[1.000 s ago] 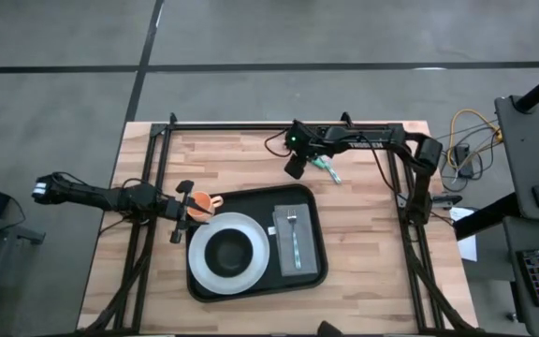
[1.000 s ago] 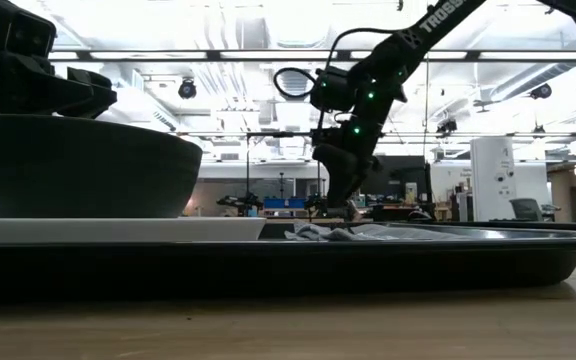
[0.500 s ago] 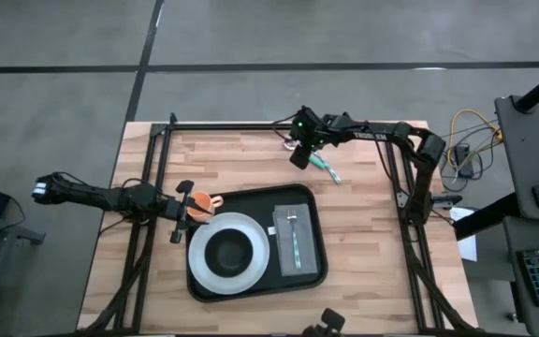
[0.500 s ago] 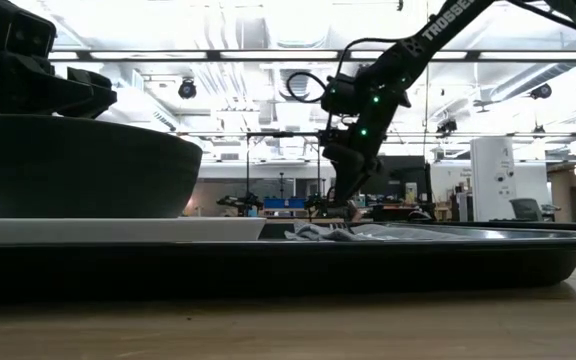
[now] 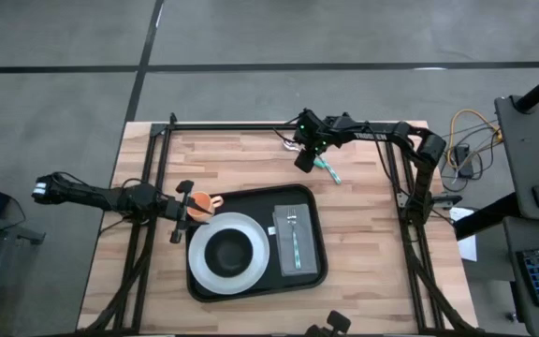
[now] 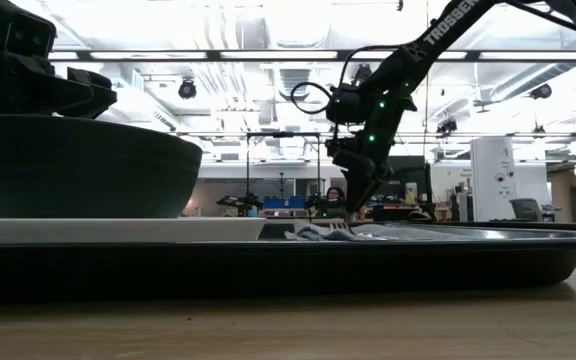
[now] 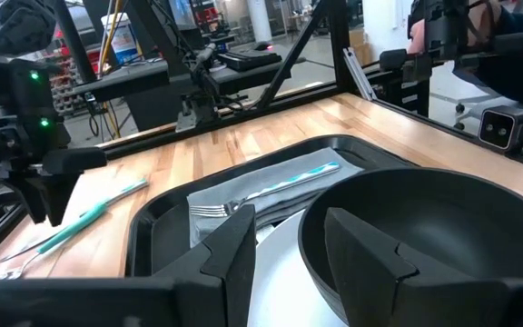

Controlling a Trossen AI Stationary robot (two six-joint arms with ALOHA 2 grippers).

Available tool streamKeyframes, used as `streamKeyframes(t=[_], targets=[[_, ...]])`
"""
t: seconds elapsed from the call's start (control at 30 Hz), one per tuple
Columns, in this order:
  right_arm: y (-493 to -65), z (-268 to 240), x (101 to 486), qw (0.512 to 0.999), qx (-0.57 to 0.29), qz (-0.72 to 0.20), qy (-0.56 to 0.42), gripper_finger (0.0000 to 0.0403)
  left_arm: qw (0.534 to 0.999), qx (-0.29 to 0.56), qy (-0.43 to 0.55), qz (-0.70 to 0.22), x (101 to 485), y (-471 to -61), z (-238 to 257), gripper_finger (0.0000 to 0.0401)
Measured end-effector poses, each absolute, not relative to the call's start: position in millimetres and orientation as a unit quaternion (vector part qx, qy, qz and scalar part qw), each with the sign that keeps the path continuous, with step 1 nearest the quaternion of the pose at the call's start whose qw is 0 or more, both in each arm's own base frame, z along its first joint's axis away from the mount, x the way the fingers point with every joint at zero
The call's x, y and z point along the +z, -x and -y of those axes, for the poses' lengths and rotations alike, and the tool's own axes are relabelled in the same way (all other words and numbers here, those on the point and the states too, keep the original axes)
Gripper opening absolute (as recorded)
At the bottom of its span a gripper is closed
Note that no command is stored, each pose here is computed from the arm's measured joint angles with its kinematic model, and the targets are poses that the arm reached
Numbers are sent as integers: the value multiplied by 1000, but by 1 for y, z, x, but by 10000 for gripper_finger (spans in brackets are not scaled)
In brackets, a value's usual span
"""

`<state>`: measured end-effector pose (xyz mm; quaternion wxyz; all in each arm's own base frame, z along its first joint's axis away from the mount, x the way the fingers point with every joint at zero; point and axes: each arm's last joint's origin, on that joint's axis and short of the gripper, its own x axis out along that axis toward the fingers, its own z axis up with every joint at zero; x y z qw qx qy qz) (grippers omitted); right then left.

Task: Set up tray
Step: Put the green spoon on the gray napkin to the left of the green patterned fork

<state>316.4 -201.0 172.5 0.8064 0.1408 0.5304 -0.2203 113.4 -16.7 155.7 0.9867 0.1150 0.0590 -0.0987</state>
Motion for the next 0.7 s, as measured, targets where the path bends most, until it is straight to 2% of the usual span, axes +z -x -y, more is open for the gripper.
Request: streamKeyframes(t=[0.7], targets=[[-305,203,166,787,-216,-548,-183,105,987,-99,-115,-59,156,-113,17,116]])
